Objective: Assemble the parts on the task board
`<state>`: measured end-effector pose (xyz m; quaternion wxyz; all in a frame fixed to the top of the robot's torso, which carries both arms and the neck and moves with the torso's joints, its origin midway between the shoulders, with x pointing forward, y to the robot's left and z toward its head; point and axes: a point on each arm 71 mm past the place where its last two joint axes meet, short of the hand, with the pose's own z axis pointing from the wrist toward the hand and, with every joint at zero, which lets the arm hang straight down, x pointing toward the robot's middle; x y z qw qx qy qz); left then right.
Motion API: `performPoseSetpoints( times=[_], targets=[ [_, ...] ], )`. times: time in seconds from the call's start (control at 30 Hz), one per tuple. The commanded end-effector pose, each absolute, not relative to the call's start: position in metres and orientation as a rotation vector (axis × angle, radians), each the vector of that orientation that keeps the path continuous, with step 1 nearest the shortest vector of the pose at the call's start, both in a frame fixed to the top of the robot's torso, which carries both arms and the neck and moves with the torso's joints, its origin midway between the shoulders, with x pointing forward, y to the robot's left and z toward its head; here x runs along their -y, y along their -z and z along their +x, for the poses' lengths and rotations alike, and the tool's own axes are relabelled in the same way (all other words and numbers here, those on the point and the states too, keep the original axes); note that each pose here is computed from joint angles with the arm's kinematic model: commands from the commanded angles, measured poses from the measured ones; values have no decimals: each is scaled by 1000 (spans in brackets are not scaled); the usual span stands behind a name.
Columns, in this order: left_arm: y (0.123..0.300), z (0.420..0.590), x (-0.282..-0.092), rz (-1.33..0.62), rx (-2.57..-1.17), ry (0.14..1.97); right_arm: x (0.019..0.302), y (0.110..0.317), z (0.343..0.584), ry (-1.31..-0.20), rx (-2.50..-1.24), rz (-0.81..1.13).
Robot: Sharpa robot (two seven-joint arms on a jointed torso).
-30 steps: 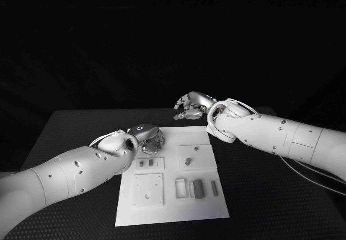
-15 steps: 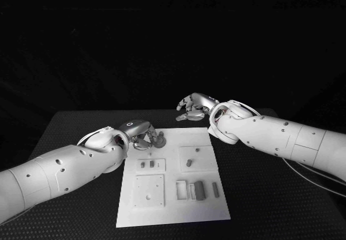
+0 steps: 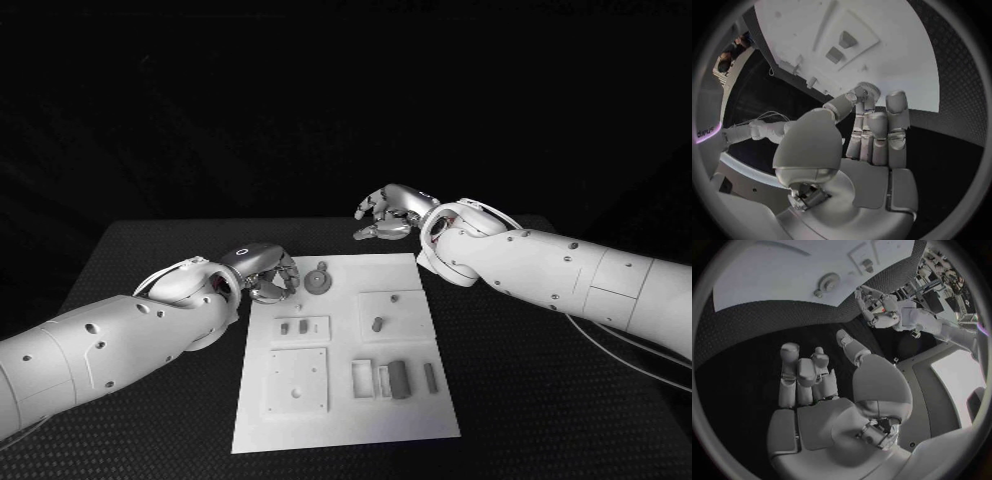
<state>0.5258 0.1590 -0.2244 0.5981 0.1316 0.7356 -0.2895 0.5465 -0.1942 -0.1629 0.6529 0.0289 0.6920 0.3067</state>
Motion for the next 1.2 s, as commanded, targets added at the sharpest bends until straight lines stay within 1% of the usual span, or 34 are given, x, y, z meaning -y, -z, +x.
performPoseSetpoints(
  times=[0.03,0.37,0.77,1.2],
  targets=[
    [229,523,-155,321,-1745,684,193,163,546,-704,-1575,57],
    [240,521,-152,337,-1771,682,193,163,546,-704,-1576,57],
    [245,520,-147,362,-1797,676,193,164,546,-705,-1576,57],
    [249,521,-149,377,-1811,648,193,164,546,-704,-1576,58]
  ],
)
